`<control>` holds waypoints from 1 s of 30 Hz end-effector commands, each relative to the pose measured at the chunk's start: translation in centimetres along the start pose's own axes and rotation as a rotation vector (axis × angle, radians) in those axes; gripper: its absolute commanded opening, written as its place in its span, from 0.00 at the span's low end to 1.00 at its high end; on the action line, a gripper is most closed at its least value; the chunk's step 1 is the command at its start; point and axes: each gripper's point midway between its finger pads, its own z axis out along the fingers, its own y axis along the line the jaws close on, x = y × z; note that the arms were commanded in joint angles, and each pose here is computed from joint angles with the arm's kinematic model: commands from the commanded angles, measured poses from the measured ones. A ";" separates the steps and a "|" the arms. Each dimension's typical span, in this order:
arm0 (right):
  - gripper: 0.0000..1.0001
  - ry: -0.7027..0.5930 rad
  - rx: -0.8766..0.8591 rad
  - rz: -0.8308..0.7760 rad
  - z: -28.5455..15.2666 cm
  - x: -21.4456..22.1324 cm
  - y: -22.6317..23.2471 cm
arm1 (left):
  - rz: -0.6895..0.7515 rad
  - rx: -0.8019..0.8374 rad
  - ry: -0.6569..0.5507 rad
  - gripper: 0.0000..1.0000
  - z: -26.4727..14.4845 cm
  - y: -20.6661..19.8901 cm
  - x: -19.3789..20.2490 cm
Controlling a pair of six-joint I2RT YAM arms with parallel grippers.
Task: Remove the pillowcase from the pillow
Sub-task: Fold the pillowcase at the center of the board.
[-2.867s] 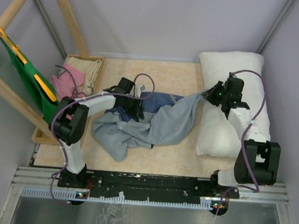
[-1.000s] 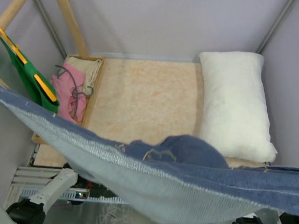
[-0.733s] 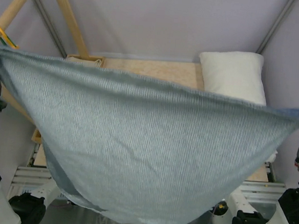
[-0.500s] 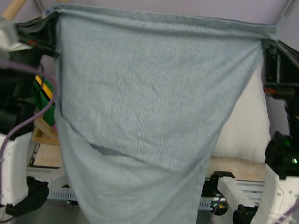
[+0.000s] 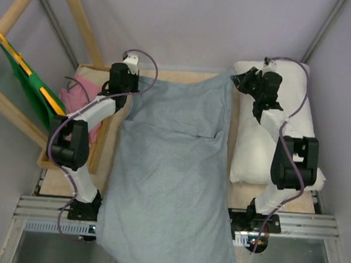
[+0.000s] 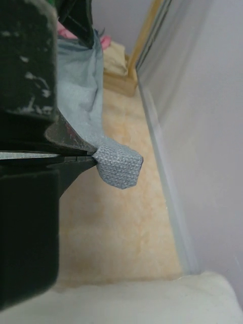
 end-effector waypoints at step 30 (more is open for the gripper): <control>0.00 -0.179 -0.207 -0.334 8.6 -9.7 4.1 | 0.149 -0.198 -0.446 0.00 5.9 3.7 -14.3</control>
